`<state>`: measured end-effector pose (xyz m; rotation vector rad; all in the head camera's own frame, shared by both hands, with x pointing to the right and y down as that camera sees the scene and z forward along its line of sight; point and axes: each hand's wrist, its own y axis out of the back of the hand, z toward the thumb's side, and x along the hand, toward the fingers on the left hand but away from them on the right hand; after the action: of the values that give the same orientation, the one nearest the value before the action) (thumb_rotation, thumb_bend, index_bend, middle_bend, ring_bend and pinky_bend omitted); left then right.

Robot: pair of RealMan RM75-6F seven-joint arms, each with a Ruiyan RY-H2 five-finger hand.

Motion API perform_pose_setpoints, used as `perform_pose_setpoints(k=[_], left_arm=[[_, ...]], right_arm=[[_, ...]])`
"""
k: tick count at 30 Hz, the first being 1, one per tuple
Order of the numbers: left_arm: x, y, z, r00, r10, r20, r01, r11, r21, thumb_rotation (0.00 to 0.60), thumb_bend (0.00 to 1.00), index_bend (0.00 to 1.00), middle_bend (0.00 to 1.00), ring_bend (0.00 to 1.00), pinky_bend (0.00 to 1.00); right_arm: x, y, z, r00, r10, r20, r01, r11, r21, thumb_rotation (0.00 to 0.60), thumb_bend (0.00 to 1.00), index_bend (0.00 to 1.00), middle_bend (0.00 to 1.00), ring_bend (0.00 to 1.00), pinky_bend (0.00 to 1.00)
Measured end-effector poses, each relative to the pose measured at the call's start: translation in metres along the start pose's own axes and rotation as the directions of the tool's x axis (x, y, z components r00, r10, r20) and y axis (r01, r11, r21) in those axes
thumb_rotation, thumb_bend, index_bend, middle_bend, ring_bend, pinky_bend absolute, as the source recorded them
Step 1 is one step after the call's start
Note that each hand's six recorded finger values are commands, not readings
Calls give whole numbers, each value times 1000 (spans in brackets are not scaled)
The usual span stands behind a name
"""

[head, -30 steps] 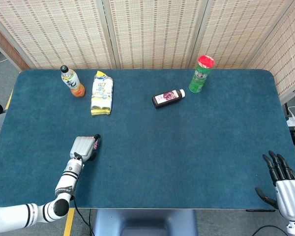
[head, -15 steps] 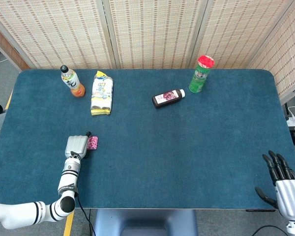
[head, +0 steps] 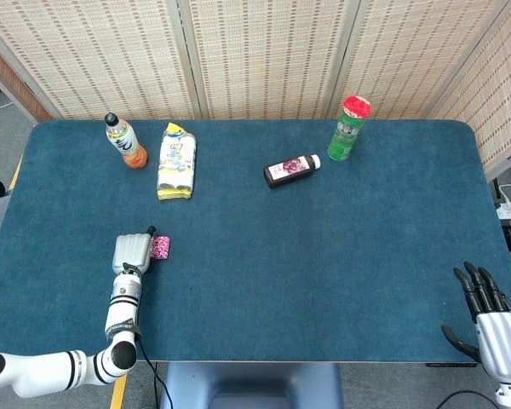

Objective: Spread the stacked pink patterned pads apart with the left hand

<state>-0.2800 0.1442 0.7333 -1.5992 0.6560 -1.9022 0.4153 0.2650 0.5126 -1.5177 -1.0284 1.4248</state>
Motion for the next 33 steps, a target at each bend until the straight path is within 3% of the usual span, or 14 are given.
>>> perform_pose_setpoints(k=[12,33], left_arm=[[0,-6,-2,999,-16,-52,16,1000,15,600,387,208,1000,1000,1000],[1,-10,2,999,23,-38,-23,999,23,600,389,246,1000,1000,1000]], right_arm=[[0,0,0,1000,1,1,-1,1000,0,600,98,0,0,0,268],[0,0,0,1000,0,2,0,1000,-1,600,98,0,0,0,268]])
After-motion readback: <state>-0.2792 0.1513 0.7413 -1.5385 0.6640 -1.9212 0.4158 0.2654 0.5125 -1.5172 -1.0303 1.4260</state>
